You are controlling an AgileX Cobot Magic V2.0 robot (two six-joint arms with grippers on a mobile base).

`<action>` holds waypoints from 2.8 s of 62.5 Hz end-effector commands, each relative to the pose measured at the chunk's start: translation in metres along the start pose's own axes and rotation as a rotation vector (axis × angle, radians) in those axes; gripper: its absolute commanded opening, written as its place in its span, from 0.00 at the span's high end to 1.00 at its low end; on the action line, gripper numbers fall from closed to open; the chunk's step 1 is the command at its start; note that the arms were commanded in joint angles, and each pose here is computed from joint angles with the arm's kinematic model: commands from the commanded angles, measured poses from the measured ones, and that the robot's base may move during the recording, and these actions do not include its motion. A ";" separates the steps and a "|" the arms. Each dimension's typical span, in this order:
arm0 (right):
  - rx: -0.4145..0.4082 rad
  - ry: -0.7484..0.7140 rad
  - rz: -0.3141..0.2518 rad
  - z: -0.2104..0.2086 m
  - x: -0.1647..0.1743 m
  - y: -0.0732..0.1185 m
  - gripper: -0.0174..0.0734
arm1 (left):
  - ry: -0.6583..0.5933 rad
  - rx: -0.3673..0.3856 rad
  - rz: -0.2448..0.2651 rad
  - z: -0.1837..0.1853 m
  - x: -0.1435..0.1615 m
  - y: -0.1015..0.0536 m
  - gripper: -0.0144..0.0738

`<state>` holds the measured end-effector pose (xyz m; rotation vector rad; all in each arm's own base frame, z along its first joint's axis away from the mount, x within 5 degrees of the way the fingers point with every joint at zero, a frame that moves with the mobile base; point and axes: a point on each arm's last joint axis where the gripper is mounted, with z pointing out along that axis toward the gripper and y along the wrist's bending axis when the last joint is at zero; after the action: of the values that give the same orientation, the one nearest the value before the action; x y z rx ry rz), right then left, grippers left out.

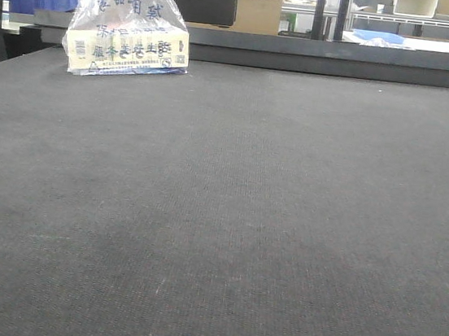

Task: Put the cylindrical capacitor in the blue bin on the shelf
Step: 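Lower both open grippers toward the orange cylinder and brown capacitor, then close left gripper on orange cylinder, right gripper on brown capacitor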

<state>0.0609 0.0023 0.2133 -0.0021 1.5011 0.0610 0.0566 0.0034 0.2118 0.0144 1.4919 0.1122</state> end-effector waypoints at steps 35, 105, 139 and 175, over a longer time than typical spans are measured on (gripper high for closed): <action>0.000 -0.024 -0.007 0.000 -0.002 0.000 0.99 | -0.025 -0.004 0.000 0.000 -0.003 0.000 0.96; -0.029 0.454 -0.012 0.051 -0.119 0.008 0.99 | 0.431 0.026 -0.074 0.055 -0.130 0.010 0.96; -0.055 1.042 0.035 0.113 -0.091 0.012 0.99 | 0.794 0.021 -0.135 0.125 -0.116 0.008 0.96; -0.034 1.332 0.043 0.168 -0.023 0.009 0.86 | 0.999 0.019 -0.145 0.167 -0.111 0.008 0.96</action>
<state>0.2219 0.0179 0.2487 -0.0368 2.8427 0.1481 0.2133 0.0117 0.3323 -0.1379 2.5040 -0.0128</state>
